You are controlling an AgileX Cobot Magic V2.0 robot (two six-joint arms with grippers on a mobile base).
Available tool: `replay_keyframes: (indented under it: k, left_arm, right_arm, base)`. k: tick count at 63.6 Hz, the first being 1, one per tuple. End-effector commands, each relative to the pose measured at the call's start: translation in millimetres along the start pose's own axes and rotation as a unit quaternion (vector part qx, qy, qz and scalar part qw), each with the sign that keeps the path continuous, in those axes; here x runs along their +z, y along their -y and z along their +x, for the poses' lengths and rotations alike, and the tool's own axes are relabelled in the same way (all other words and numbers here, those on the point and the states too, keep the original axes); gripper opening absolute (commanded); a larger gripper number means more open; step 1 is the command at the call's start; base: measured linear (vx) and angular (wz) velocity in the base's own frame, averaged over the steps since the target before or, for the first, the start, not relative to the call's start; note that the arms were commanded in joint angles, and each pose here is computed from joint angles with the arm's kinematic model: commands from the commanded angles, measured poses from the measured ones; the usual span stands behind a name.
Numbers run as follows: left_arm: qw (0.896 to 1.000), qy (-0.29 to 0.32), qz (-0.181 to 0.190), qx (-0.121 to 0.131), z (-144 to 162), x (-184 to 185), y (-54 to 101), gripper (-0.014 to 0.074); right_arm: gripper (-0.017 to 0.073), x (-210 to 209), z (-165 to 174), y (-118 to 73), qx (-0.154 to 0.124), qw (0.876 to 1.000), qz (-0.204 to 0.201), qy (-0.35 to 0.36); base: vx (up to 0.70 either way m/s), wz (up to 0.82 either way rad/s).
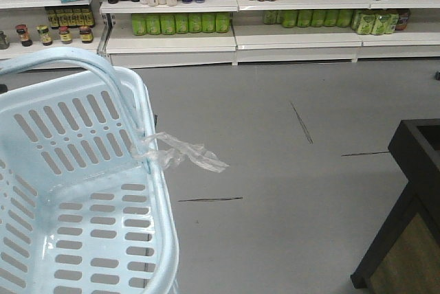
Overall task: Pick three apples into basket with both arms
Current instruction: 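Turn the base toward the table with the red apples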
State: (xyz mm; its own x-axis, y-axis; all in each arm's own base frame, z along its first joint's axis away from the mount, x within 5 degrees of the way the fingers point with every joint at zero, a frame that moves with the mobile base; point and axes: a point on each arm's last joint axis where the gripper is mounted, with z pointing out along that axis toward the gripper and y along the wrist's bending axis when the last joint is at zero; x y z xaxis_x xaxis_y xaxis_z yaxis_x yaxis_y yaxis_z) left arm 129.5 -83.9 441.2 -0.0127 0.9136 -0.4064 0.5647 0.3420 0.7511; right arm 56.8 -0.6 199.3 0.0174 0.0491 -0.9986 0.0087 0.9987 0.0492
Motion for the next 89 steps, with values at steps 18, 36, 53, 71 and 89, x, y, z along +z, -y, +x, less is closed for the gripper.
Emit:
replay_keyframes:
  k: [18, 36, 53, 71, 89]
  left_arm:
    - [0.998, 0.039, -0.04, -0.008, -5.3, -9.9, -12.4, -0.0006]
    - [0.998, 0.039, -0.04, -0.008, -5.3, -9.9, -12.4, -0.0006]
    - [0.998, 0.039, -0.04, -0.008, -5.3, -9.8, -12.4, -0.0006]
    - [0.998, 0.04, -0.041, -0.009, -4.6, -11.0, -12.6, -0.0006]
    - [0.998, 0.042, -0.043, -0.01, -4.2, -12.0, -13.0, -0.0006]
  right_arm:
    - [-0.0009, 0.6, -2.6, -0.3, -0.005, 1.0, -0.002, 0.031]
    - [-0.0009, 0.6, -2.6, -0.3, -0.005, 1.0, -0.002, 0.031]
    - [-0.0009, 0.6, -2.7, -0.3, -0.005, 1.0, -0.002, 0.031]
    - [-0.0009, 0.6, -2.7, -0.3, -0.005, 1.0, -0.002, 0.031]
    - [-0.0009, 0.6, -2.7, -0.3, -0.005, 1.0, -0.002, 0.031]
  base:
    - [0.05, -0.23]
    - [0.09, -0.39]
    - [0.08, -0.32]
    - [0.06, -0.25]
    - [0.04, -0.38]
